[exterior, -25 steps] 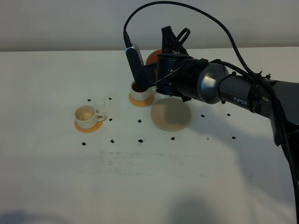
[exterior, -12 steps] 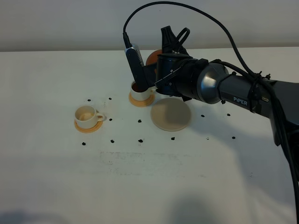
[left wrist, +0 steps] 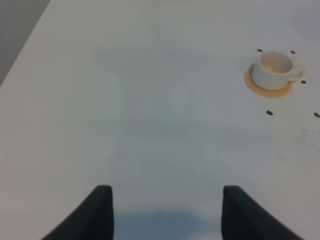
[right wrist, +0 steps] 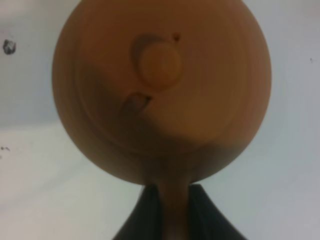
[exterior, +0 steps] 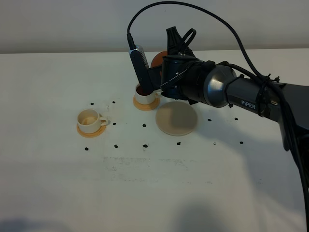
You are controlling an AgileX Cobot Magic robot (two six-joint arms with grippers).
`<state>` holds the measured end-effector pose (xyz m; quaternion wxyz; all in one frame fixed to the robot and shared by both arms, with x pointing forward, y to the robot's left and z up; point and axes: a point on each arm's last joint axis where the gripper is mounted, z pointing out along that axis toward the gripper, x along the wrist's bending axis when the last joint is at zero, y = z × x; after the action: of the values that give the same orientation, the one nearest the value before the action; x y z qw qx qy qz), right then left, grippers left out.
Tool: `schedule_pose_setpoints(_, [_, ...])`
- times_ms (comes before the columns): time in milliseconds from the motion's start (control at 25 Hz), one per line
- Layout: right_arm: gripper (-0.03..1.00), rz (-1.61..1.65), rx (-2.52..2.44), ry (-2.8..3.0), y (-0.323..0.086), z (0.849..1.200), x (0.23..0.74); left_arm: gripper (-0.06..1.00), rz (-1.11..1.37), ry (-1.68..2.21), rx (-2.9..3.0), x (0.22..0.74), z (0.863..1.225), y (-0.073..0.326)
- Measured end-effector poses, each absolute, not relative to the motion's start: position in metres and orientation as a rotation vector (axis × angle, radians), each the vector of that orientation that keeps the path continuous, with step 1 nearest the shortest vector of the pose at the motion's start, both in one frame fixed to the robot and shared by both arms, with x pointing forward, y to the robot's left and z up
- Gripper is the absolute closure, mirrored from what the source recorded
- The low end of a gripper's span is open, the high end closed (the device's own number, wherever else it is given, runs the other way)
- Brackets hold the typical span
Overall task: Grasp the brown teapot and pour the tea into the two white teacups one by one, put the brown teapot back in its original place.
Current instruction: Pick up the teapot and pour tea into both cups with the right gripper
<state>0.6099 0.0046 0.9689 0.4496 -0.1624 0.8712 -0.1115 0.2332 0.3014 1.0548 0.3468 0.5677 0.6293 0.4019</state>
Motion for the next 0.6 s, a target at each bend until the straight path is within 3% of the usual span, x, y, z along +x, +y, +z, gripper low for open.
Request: schedule_pose_setpoints(600, [0.88, -0.073, -0.044, 2.307, 0.0025, 0.9599, 0.6058, 0.45, 1.043, 1.633, 1.473, 0.2332, 1.0548, 0.3014])
